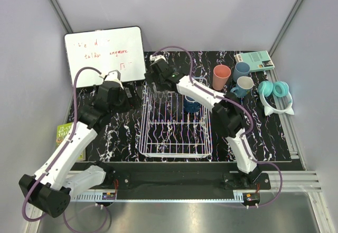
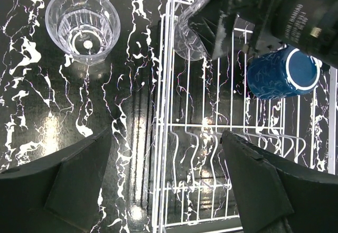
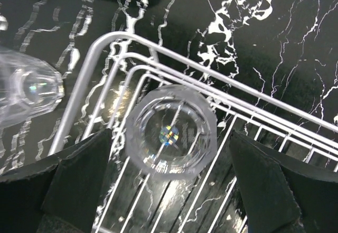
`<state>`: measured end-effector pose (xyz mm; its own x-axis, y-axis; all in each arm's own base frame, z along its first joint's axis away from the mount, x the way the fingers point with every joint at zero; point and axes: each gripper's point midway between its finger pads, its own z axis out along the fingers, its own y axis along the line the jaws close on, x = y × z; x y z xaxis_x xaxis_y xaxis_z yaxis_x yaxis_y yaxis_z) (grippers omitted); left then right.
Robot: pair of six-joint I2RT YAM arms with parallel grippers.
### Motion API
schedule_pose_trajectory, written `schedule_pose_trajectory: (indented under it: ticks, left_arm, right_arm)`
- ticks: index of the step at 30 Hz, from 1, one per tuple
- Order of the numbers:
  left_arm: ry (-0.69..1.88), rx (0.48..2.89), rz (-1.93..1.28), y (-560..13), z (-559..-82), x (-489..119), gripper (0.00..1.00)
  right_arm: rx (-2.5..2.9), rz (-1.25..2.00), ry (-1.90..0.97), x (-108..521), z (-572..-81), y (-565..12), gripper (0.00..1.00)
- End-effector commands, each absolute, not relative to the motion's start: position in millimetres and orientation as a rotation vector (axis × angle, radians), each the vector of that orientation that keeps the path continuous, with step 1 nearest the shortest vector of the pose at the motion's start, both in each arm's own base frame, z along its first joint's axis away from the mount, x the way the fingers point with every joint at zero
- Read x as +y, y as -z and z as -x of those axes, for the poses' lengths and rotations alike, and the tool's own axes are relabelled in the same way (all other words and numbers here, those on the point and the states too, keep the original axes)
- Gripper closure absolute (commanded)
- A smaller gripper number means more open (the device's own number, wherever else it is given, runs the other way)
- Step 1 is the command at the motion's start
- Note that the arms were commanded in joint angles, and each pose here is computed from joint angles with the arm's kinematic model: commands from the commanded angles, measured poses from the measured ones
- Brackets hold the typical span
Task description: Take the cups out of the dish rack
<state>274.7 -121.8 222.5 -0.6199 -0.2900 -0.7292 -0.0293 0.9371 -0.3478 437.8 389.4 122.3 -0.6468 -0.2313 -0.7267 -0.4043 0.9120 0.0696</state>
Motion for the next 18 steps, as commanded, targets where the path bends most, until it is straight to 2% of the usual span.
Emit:
schedule_pose_trajectory:
  ticks: [1,8,10,11,12,14,18]
  left_arm:
    - [0.41,2.158,0.241,-230,-282,-124,0.1]
    - [0.41,2.167,0.247,-224,-281,-124,0.1]
    - [0.416,2.172,0.25,-222,-280,-125,0.1]
    - [0.419,2.174,0.25,-221,-280,-126,0.1]
    - [0.42,2.177,0.251,-220,-280,-126,0.11]
    - [0.427,2.172,0.251,-221,-279,-127,0.11]
    - [0.424,2.177,0.251,-218,-278,-126,0.11]
  right_arm:
    - [2.309,0.482,-0.204,389,-443,-108,0.01]
    - [2.344,0.486,-0.165,387,-444,-84,0.04]
    - [2.342,0.485,-0.174,388,-444,-86,0.3]
    - [2.34,0.48,-0.171,388,-445,-86,0.46]
    - [2.34,0.474,-0.167,387,-445,-87,0.79]
    - [2.332,0.466,-0.159,385,-446,-91,0.93]
    - [2.324,0.454,-0.142,380,-445,-96,1.0]
